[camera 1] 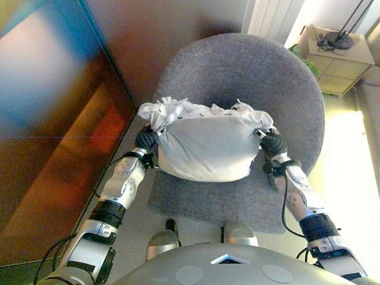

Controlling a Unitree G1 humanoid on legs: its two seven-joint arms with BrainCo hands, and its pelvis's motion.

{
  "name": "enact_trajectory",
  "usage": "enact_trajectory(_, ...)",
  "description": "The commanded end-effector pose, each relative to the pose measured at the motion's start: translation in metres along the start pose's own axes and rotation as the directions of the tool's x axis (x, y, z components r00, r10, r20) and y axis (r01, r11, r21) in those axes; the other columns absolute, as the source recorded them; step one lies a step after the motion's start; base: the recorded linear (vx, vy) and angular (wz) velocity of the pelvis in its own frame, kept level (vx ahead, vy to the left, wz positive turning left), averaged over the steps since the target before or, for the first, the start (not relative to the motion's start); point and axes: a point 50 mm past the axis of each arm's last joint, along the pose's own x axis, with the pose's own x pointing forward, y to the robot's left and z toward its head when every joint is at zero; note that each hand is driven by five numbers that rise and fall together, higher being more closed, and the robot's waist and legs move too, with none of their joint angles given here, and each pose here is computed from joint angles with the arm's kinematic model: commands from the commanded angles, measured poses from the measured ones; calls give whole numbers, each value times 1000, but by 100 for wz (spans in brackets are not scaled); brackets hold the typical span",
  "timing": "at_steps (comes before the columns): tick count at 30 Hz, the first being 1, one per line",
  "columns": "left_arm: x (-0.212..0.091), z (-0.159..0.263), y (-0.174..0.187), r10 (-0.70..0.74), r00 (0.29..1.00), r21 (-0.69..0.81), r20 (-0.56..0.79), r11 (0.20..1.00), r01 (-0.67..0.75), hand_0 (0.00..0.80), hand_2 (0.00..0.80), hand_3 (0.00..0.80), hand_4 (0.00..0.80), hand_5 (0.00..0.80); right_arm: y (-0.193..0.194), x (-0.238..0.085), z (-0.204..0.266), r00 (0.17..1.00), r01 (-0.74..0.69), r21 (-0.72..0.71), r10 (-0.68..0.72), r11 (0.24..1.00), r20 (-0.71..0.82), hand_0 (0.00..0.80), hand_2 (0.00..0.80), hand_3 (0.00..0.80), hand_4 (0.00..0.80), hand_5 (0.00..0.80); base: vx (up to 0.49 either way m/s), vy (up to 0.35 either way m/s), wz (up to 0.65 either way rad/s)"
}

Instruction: Pick up the cushion and take it to the sofa

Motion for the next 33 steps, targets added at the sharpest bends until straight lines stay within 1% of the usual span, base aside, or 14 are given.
enact_trajectory(1, 17, 44, -26, -113, 978, -18, 175, 993, 118, 800, 800, 800, 800, 800, 37, 12, 15, 984, -124, 75, 113, 989, 140, 800, 800, 800, 800, 800, 102, -113, -15)
enact_trajectory(5, 24, 54, -32, -99, 977, 6, 190, 995, 100, 800, 800, 800, 800, 800, 37, 25, 20, 985, -106, 54, 98, 993, 139, 800, 800, 800, 800, 800, 57, -205, -8)
enact_trajectory(8, 28, 66, -36, -85, 971, 16, 222, 996, 83, 800, 800, 800, 800, 800, 35, 41, 41, 981, -96, 47, 87, 994, 173, 800, 800, 800, 800, 800, -25, -240, 25)
enact_trajectory(10, 31, 72, -39, -82, 970, 19, 230, 997, 80, 800, 800, 800, 800, 800, 38, 46, 51, 976, -88, 44, 78, 995, 203, 800, 800, 800, 800, 800, -28, -188, 29)
enact_trajectory(14, 39, 87, -48, -105, 963, -3, 249, 994, 109, 800, 800, 800, 800, 800, 39, 56, 84, 954, -62, 32, 49, 998, 296, 800, 800, 800, 800, 800, -94, -93, 26)
enact_trajectory(15, 43, 89, -56, -123, 962, -9, 245, 992, 129, 800, 800, 800, 800, 800, 39, 60, 93, 950, -49, 14, 42, 999, 309, 800, 800, 800, 800, 800, -59, -21, 50)
enact_trajectory(18, 52, 89, -69, -106, 972, -21, 209, 993, 113, 800, 800, 800, 800, 800, 38, 72, 105, 958, -42, 4, 39, 999, 284, 800, 800, 800, 800, 800, 14, -35, 55)
enact_trajectory(22, 60, 99, -74, -78, 972, -1, 220, 997, 80, 800, 800, 800, 800, 800, 39, 89, 126, 958, -18, 45, 4, 999, 285, 800, 800, 800, 800, 800, -17, -62, 13)
enact_trajectory(27, 59, 115, -81, -105, 957, -3, 271, 994, 110, 800, 800, 800, 800, 800, 39, 93, 151, 942, -4, 42, -10, 999, 336, 800, 800, 800, 800, 800, -14, -30, 9)
enact_trajectory(33, 60, 123, -92, -135, 955, -13, 265, 990, 143, 800, 800, 800, 800, 800, 33, 104, 173, 943, 59, 67, -77, 996, 324, 800, 800, 800, 800, 800, 50, 28, 4)
